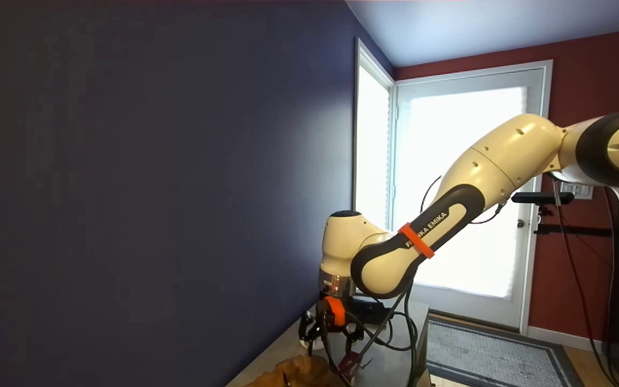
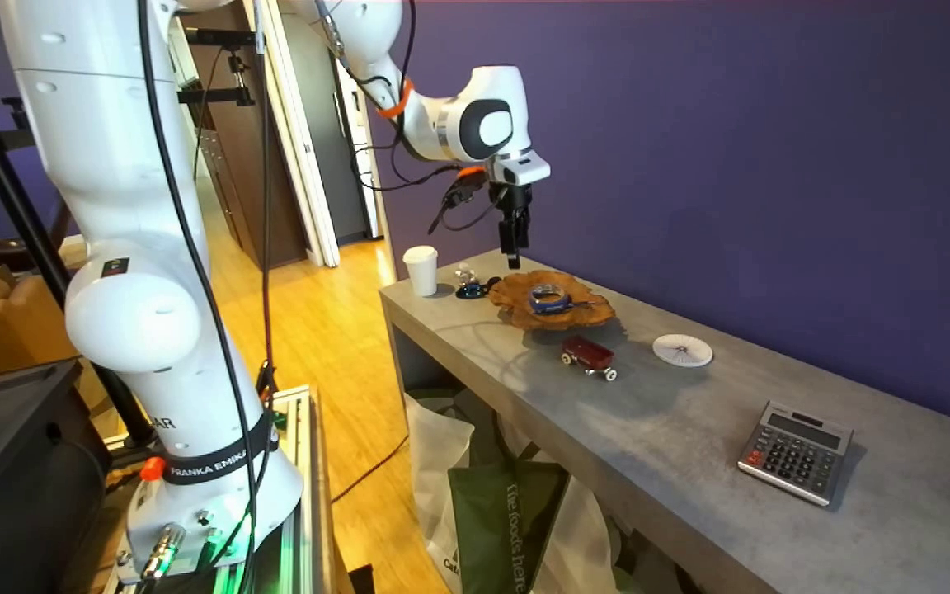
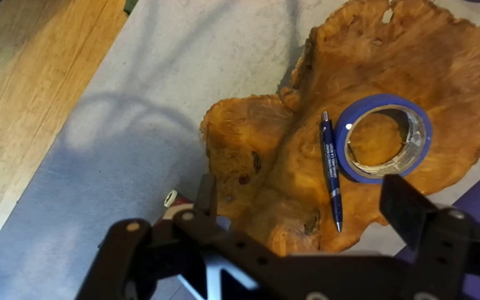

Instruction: Remove the pen from the wooden bowl and put it on the red toy cart

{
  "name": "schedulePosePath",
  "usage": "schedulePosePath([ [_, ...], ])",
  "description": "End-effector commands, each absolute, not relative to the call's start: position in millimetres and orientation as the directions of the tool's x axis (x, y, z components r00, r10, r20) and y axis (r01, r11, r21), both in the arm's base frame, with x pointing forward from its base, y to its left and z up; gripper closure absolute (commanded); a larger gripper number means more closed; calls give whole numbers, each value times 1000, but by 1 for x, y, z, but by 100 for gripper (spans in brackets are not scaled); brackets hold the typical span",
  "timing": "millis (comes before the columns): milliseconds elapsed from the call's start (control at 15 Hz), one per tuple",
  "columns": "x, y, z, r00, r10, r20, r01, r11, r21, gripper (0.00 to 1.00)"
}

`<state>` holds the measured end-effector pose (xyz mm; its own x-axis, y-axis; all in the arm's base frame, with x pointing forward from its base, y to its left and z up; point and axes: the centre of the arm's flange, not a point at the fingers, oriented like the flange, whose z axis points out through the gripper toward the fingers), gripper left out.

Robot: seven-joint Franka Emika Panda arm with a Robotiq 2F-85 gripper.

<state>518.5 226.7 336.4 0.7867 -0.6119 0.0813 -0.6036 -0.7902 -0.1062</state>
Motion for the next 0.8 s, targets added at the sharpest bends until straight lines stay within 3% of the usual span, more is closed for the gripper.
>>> schedulePosePath([
  [0,519,227,337,787,-612,82,-604,-790,-107,0],
  [733,577,261,252,726,-688,-5,-685,-723,-88,0],
])
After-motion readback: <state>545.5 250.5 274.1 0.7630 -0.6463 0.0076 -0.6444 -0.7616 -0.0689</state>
